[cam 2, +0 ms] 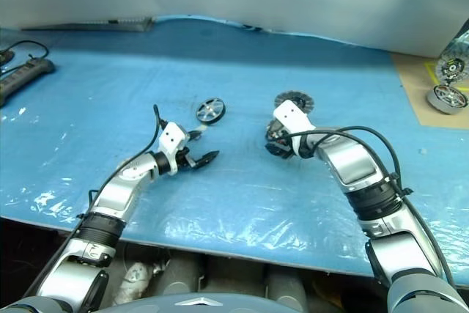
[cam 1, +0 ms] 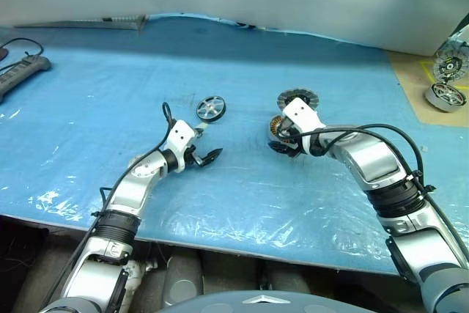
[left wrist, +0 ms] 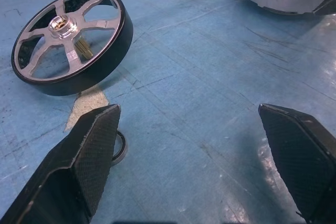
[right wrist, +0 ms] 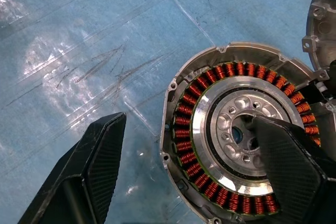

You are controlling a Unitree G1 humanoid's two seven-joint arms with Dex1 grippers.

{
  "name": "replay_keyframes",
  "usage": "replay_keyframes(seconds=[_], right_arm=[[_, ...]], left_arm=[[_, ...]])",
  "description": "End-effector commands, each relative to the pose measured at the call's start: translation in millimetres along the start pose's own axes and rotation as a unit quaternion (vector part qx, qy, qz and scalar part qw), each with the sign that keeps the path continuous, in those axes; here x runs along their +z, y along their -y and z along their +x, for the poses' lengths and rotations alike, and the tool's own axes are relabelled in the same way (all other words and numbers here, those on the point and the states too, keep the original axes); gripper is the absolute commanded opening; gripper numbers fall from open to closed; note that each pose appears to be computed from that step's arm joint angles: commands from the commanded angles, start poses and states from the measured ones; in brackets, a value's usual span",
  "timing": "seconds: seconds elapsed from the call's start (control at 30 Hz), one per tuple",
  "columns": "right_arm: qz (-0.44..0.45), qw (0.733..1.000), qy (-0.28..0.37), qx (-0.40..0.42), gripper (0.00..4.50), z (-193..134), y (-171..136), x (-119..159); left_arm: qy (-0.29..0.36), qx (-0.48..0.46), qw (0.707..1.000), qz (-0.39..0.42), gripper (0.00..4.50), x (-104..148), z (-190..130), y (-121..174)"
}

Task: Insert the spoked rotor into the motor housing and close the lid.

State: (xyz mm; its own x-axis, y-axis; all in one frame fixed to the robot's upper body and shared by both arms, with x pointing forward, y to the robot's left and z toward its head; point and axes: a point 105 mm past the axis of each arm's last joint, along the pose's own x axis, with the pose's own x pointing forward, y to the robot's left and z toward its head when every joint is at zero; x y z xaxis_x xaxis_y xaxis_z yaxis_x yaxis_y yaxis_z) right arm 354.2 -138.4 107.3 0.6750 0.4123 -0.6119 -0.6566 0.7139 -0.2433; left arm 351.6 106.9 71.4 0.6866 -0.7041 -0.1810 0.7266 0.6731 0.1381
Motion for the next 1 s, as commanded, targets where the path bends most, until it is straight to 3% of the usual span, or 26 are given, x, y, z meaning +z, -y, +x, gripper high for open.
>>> replay_keyframes(seconds=[0.03, 0.07, 0.17, 0.33, 0.37, 0.77, 1.0], right_arm=[[-0.018, 1.0, -0.012, 0.009, 4.12, -4, -4, -3], [-0.019, 1.0, -0.018, 0.011, 4.12, -3, -5, -4], [-0.021, 0.999, -0.033, 0.014, 3.51, 2, -7, -9], [-0.024, 0.998, -0.044, 0.027, 1.87, 15, -18, -13], [-0.024, 0.998, -0.044, 0.031, 1.72, 17, -20, -13], [-0.005, 0.989, 0.013, 0.147, 1.72, 6, -102, 28], [0.025, 0.984, 0.022, 0.177, 1.72, -7, -118, 38]], left_arm=[[0.017, 0.005, 1.0, 0.017, 4.5, 11, -2, -2], [0.017, 0.004, 1.0, 0.017, 4.5, 11, -2, -2], [0.018, 0.002, 1.0, 0.017, 4.5, 11, -1, -1], [0.019, 0.001, 1.0, 0.018, 4.5, 11, 0, -1], [0.019, 0.001, 1.0, 0.018, 4.5, 11, 0, -1], [0.019, 0.004, 1.0, 0.02, 4.5, 11, -1, -1], [0.017, 0.006, 1.0, 0.021, 4.5, 11, -2, -3]])
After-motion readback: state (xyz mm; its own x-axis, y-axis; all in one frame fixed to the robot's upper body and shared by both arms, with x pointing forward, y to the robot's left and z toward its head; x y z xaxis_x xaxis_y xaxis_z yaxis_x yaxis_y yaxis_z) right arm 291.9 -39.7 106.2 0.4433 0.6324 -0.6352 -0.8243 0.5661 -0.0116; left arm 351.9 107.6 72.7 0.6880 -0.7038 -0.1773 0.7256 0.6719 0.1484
